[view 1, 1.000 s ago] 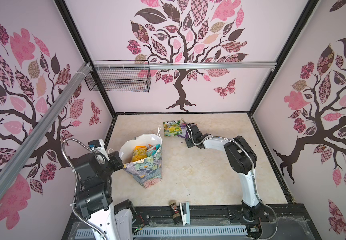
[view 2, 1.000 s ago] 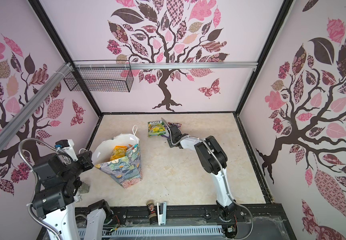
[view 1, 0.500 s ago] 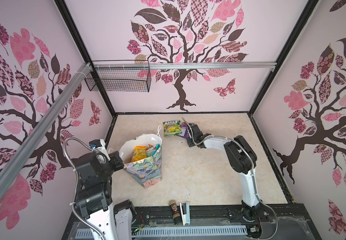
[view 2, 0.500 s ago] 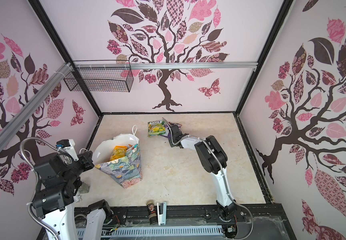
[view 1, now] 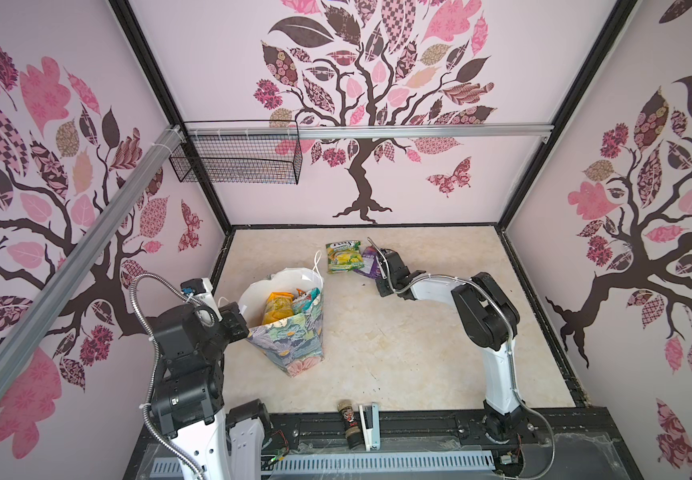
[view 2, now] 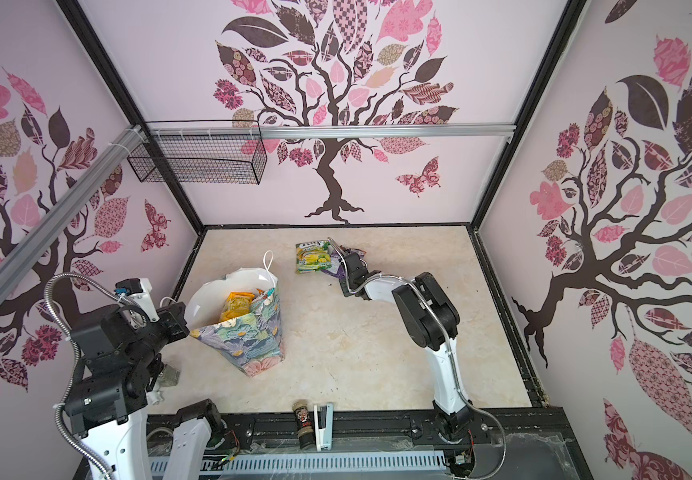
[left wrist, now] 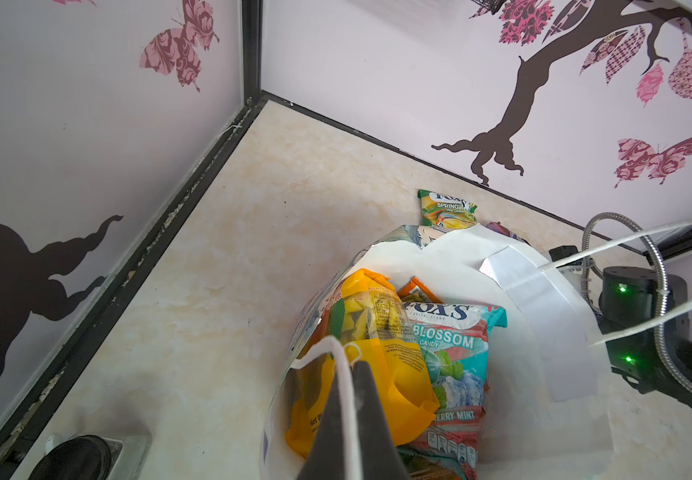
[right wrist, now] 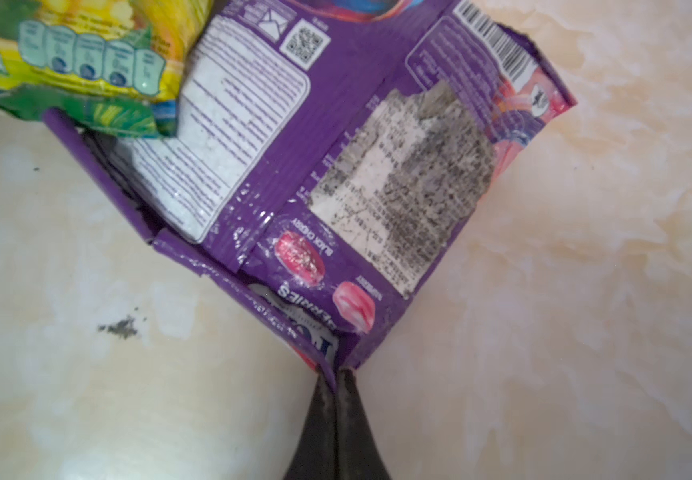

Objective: Place the snacks into the paper bag
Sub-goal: 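Close the right gripper on the purple packet's corner, then lift the purple packet with the right gripper off the table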

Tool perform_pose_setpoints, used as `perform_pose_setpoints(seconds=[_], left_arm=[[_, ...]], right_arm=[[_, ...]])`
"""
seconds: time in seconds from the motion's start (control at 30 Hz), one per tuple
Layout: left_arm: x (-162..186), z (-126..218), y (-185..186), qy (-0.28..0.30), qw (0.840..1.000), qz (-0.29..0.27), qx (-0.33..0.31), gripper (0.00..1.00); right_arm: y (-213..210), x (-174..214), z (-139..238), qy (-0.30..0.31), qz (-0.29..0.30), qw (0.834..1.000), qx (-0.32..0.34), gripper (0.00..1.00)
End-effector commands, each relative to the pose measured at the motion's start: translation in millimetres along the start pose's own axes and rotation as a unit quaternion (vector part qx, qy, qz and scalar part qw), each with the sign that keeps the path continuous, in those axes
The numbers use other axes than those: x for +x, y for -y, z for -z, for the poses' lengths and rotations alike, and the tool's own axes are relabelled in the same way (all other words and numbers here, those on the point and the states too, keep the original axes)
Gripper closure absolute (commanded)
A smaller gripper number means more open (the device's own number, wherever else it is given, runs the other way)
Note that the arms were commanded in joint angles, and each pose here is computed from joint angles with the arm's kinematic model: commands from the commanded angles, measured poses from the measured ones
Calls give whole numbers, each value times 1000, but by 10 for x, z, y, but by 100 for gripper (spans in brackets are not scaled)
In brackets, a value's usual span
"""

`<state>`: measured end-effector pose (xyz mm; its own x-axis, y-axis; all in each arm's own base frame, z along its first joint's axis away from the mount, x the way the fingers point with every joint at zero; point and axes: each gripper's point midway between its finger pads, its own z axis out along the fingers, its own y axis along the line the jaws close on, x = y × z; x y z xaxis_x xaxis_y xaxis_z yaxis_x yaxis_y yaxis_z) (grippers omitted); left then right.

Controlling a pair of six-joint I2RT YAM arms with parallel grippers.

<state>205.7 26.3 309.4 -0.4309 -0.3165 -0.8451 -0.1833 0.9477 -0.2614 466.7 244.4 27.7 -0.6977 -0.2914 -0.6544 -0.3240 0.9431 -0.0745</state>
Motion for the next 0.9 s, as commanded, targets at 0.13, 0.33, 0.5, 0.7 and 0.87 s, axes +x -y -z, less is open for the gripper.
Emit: perform_pose_setpoints(seconds=[0.13, 0.33, 0.5, 0.7, 0.87], left_arm=[[-14, 11, -10, 13, 1000, -8, -3, 100], [-13, 19, -4, 13, 1000, -8, -2, 100], [-15, 25, -5, 15, 1000, -9, -3, 100], [-12, 35, -11, 15, 1000, -8, -5, 100], [-21, 36, -1, 15, 1000, -10, -3, 100]], right_arm=[[9, -211, 564, 41, -33, 998, -37, 100], [-20, -233, 903, 57, -51, 995, -67, 100], [-20, -360, 1169, 82, -59, 992, -82, 100], [-16, -533, 1417, 109, -62, 988, -94, 100], [-53, -688, 1665, 134, -69, 982, -117, 100]])
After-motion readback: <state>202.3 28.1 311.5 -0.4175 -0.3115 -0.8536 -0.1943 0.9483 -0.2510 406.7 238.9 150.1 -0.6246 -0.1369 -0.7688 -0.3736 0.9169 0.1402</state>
